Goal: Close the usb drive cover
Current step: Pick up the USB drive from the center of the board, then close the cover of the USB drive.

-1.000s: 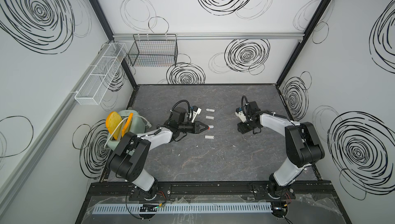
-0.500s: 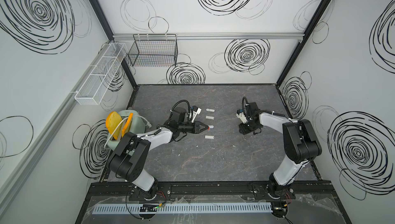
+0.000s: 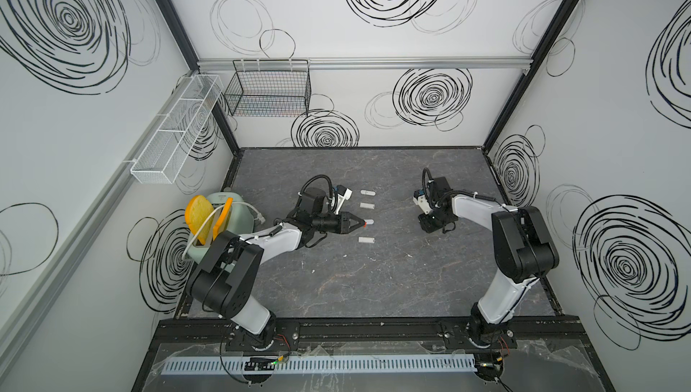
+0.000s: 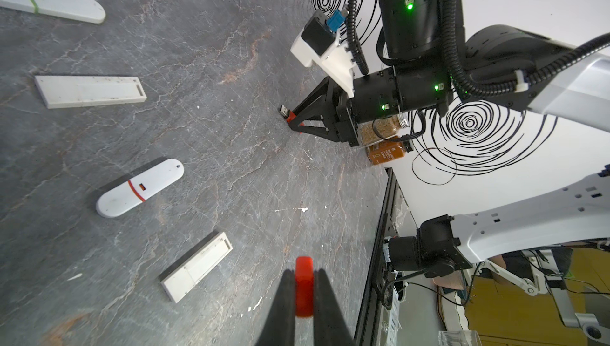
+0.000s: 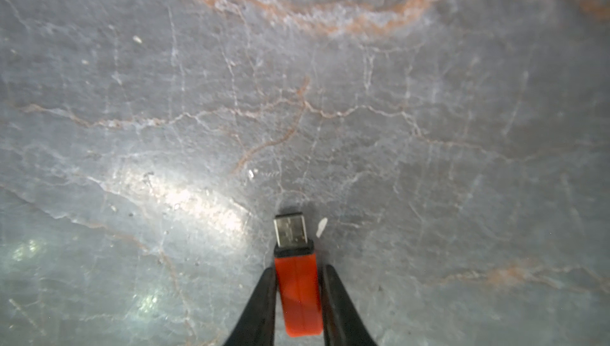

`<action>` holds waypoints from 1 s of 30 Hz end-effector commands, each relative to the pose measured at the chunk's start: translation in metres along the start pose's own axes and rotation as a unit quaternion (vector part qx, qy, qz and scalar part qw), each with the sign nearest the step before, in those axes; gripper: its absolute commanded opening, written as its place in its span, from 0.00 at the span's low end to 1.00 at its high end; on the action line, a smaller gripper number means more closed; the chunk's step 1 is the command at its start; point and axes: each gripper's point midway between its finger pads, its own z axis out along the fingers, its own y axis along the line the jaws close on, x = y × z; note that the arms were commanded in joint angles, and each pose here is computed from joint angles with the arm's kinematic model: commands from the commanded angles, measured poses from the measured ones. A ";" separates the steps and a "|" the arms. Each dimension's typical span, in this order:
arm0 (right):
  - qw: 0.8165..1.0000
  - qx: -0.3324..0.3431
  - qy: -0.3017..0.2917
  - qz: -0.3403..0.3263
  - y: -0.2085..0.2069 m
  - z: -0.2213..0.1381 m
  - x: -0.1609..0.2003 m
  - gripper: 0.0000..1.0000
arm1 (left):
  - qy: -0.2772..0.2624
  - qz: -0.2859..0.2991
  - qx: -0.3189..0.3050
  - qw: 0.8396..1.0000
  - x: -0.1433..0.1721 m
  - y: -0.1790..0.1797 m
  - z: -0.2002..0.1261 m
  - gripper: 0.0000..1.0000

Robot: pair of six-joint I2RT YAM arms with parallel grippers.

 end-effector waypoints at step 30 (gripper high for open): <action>0.918 -0.036 -0.259 -0.297 0.138 -0.088 -0.022 0.04 | 0.029 0.017 0.032 0.999 0.008 -0.019 0.012 0.00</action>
